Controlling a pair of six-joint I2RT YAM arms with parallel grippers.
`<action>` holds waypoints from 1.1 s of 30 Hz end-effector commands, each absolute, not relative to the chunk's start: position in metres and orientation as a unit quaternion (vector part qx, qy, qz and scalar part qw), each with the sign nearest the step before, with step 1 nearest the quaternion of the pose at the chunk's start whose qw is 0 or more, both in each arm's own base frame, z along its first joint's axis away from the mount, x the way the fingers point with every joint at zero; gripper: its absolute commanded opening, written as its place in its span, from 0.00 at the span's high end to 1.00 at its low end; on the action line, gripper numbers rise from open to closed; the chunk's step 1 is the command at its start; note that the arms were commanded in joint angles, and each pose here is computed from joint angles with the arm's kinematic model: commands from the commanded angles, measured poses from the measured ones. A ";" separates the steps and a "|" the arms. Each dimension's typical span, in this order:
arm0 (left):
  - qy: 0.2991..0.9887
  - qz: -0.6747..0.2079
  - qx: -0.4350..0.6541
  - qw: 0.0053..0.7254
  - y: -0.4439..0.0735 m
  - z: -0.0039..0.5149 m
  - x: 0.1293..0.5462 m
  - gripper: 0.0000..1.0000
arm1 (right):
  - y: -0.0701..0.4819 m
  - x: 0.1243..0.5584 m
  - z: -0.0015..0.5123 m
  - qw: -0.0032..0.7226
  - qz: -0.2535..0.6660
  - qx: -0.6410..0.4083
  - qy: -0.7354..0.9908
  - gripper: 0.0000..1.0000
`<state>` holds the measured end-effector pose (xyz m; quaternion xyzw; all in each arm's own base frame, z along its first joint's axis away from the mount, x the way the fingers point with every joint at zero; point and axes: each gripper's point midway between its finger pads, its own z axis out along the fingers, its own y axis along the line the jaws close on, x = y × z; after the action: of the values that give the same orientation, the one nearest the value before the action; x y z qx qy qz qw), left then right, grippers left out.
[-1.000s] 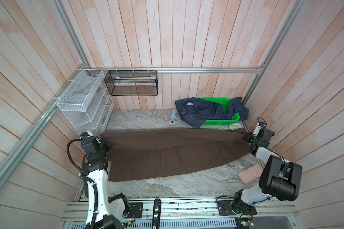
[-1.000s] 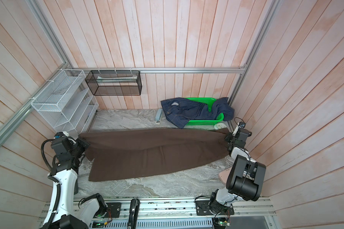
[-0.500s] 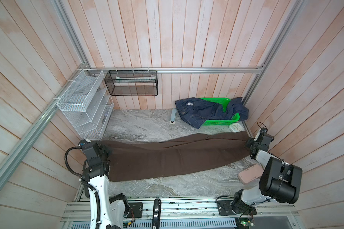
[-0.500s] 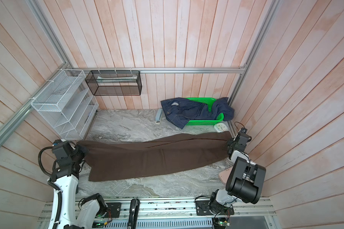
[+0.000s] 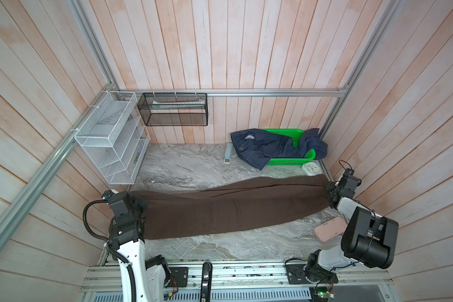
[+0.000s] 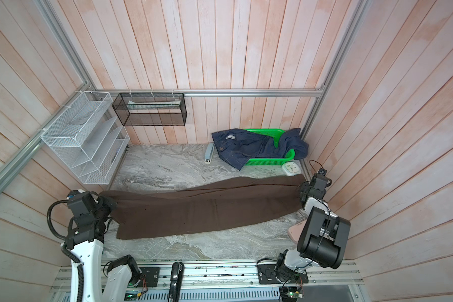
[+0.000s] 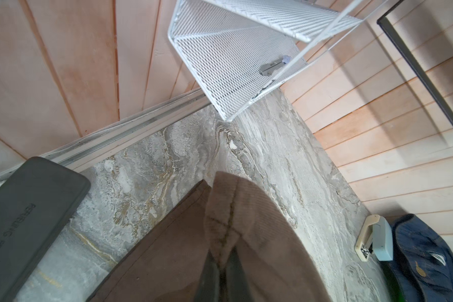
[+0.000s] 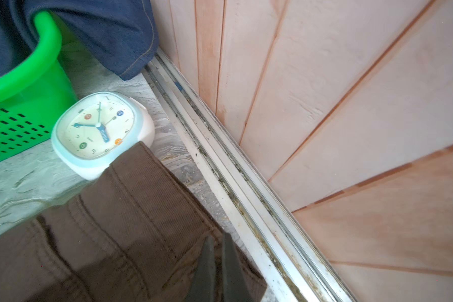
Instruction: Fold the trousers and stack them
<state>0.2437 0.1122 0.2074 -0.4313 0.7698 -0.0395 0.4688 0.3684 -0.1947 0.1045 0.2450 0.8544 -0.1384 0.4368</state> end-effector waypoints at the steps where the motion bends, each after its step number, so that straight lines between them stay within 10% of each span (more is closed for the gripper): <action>1: 0.755 -0.008 -0.465 0.462 0.122 0.206 0.229 1.00 | -0.214 0.349 0.103 0.414 -0.198 0.266 0.848 1.00; 9: 0.767 -0.020 -0.464 0.442 0.115 0.191 0.227 0.84 | -0.222 0.341 0.102 0.399 -0.221 0.285 0.843 0.98; 20: 0.770 -0.040 -0.463 0.438 0.108 0.203 0.227 0.51 | -0.232 0.318 0.145 0.424 -0.250 0.353 0.796 0.50; 33: 0.844 -0.216 -0.368 0.326 -0.004 0.176 0.269 0.54 | -0.109 0.335 0.163 0.384 0.115 0.458 0.793 0.62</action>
<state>0.2677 0.0238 0.1788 -0.3851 0.8343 -0.1876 0.3471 0.3421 -0.1662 0.1910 0.4402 0.7663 -0.0023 0.4679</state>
